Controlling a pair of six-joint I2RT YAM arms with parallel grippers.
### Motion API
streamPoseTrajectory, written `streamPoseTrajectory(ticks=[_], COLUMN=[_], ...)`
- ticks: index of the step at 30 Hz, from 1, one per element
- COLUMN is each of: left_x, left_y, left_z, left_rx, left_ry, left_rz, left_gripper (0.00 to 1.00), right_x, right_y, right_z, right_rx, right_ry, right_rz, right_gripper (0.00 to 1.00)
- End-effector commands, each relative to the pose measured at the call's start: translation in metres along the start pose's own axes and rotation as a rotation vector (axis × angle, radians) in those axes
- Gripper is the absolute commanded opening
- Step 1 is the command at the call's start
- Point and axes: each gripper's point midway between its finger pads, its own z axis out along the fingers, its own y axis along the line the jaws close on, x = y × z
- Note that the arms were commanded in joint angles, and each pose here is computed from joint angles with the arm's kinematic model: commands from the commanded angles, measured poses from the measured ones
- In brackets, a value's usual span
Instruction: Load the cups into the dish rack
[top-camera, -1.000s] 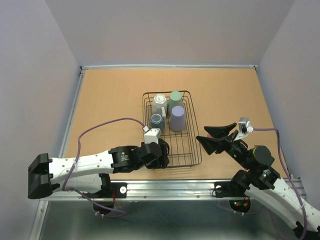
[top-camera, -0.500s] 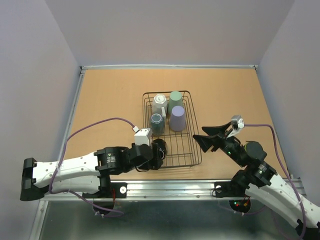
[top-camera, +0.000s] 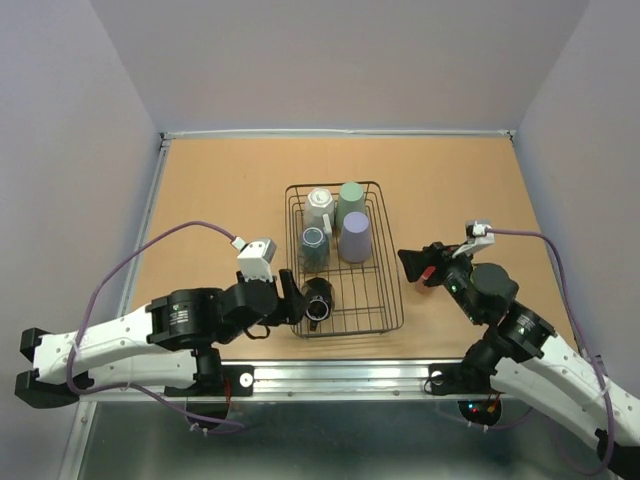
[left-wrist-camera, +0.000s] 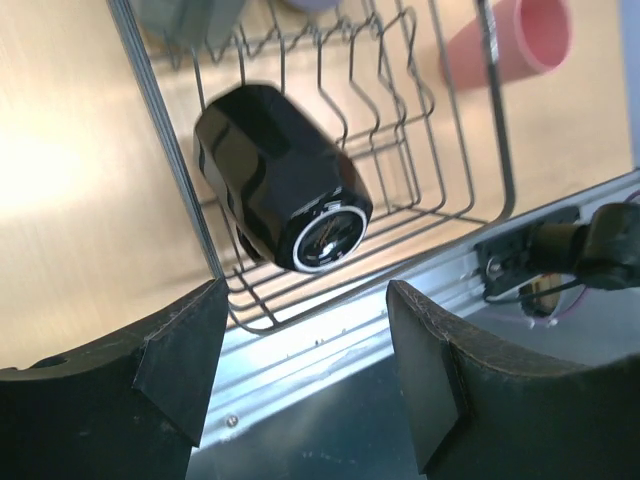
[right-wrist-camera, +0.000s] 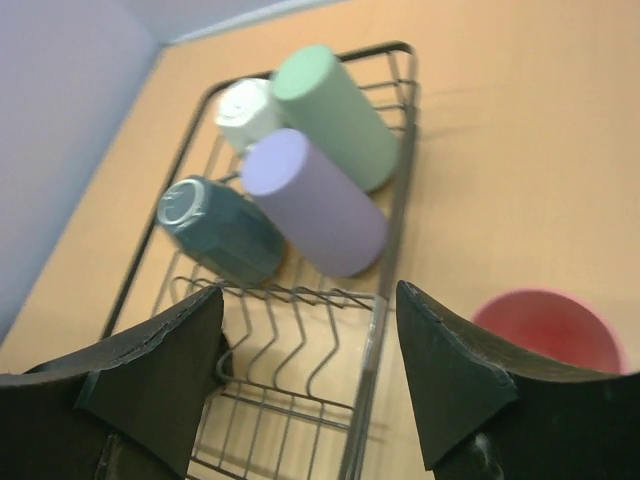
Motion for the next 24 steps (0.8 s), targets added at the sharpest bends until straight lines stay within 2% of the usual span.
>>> streamPoseTrajectory(ticks=[1,4,7,10,17,24], left_x=[-0.032,-0.041,-0.049,-0.055,-0.056,-0.049], left_y=[0.009,0.015,0.003,0.013,0.007,0.006], left_z=[-0.010,-0.013,-0.017,-0.020,-0.024,-0.015], left_rx=[-0.013,-0.015,0.095,0.071,0.127,0.102], left_ry=[-0.140,-0.197,-0.257,-0.301,-0.308,-0.278], left_rz=[0.097,0.101,0.141,0.122,0.136,0.162], left_gripper=[0.75,0.79,0.79,0.81,0.83,0.82], right_x=[-0.011,-0.006,0.004,0.010,0.028,0.048], right_y=[-0.025,-0.031,-0.037,-0.044,-0.059,-0.075], right_z=[0.004,0.009,0.014,0.014,0.019,0.026], right_rx=[0.231,0.298,0.354,0.406,0.501,0.590], right_ry=[0.033,0.078,0.124,0.147,0.214,0.276], right_rz=[0.005,-0.019,-0.023,-0.029,-0.088,-0.156], right_gripper=[0.74,0.68,0.62,0.57,0.54,0.55])
